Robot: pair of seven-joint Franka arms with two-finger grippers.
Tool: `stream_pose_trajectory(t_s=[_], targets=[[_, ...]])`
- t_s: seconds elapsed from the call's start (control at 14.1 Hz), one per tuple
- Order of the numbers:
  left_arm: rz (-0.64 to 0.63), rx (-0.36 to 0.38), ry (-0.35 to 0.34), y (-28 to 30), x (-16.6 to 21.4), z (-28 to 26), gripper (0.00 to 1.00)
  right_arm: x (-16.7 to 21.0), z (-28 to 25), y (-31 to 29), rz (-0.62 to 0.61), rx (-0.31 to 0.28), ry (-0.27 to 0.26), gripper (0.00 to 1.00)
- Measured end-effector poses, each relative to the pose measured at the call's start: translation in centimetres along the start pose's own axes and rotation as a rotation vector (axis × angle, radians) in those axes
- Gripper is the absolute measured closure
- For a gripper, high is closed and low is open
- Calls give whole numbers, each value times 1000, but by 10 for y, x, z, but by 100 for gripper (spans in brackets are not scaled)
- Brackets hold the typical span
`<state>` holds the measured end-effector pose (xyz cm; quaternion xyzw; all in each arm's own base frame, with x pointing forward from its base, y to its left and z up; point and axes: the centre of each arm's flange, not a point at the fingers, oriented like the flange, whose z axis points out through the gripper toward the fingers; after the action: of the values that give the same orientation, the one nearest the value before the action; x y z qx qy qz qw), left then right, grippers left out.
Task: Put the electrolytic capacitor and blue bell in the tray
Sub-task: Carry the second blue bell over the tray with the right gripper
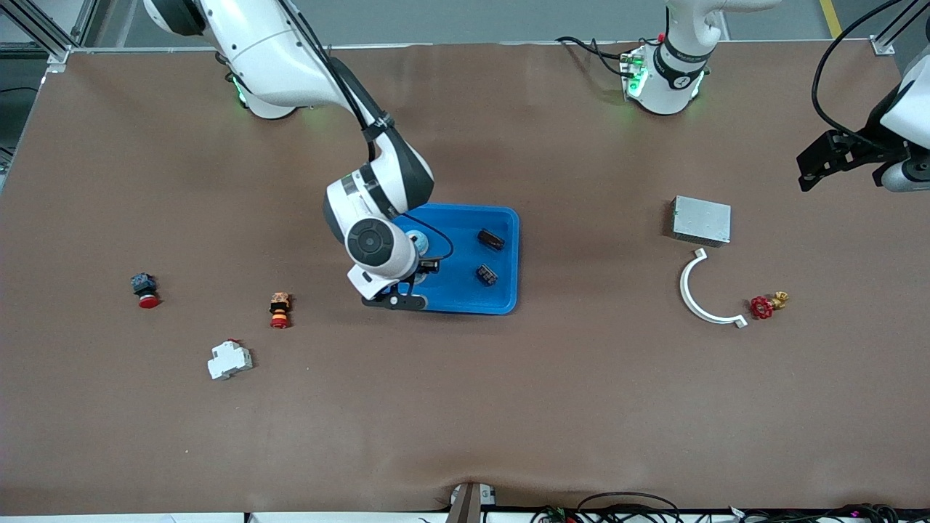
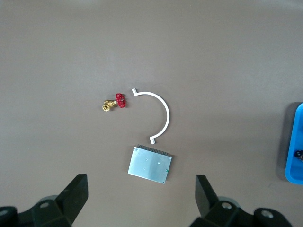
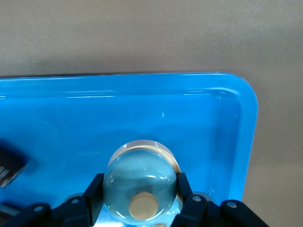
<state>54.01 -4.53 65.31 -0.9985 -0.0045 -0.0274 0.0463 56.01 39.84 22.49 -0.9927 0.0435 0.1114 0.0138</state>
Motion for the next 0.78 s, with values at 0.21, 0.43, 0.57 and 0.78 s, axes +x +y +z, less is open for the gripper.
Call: stream_pose_trajectory(t_s=[0.21, 0.43, 0.57, 0.78], targets=[[0, 0, 0, 0, 0, 0, 0, 8, 13, 10, 17, -19, -10, 35], [0, 0, -3, 0, 0, 0, 0, 13, 23, 15, 19, -35, -4, 35], [0, 1, -10, 0, -1, 1, 0, 17, 28, 16, 21, -33, 15, 35], [5, 3, -26, 2, -3, 3, 0, 19, 33, 17, 20, -36, 19, 35]])
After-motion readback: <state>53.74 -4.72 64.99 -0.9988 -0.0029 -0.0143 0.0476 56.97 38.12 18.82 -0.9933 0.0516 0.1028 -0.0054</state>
